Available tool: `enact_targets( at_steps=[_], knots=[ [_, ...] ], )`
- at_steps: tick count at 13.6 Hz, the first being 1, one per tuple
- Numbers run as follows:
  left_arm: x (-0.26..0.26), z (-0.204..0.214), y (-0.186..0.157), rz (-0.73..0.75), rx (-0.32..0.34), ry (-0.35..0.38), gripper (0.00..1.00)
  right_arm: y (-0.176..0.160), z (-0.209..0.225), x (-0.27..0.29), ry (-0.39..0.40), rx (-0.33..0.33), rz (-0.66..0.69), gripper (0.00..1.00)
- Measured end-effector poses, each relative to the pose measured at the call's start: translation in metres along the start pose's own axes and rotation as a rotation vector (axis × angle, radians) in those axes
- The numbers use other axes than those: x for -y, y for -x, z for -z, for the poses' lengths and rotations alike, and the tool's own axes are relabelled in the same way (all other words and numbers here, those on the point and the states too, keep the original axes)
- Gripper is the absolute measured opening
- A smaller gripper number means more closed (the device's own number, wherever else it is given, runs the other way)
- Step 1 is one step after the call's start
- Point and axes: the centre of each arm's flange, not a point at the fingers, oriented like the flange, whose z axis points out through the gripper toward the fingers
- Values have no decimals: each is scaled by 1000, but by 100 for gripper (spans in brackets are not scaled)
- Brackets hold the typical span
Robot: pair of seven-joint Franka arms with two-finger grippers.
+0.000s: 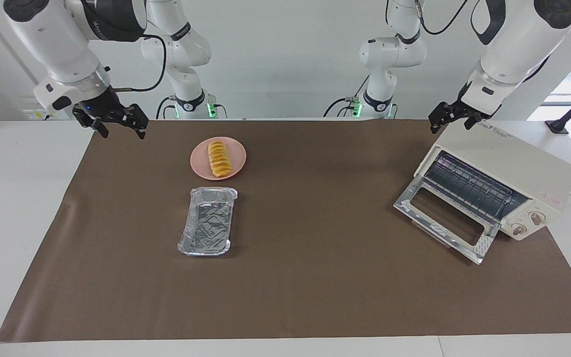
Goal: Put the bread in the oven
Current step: 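Reach the right gripper down to the bread roll on the pink plate, then close the right gripper on the bread roll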
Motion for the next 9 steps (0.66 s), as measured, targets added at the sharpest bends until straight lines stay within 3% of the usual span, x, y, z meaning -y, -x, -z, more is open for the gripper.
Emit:
enact_targets(
  at_steps=[5,9],
  knots=[
    [0,0,0,0,0,0,100,56,-115,106,0,-5,-36,100],
    [0,0,0,0,0,0,100,91,-197,146,-4,-20,-1,100]
  ],
)
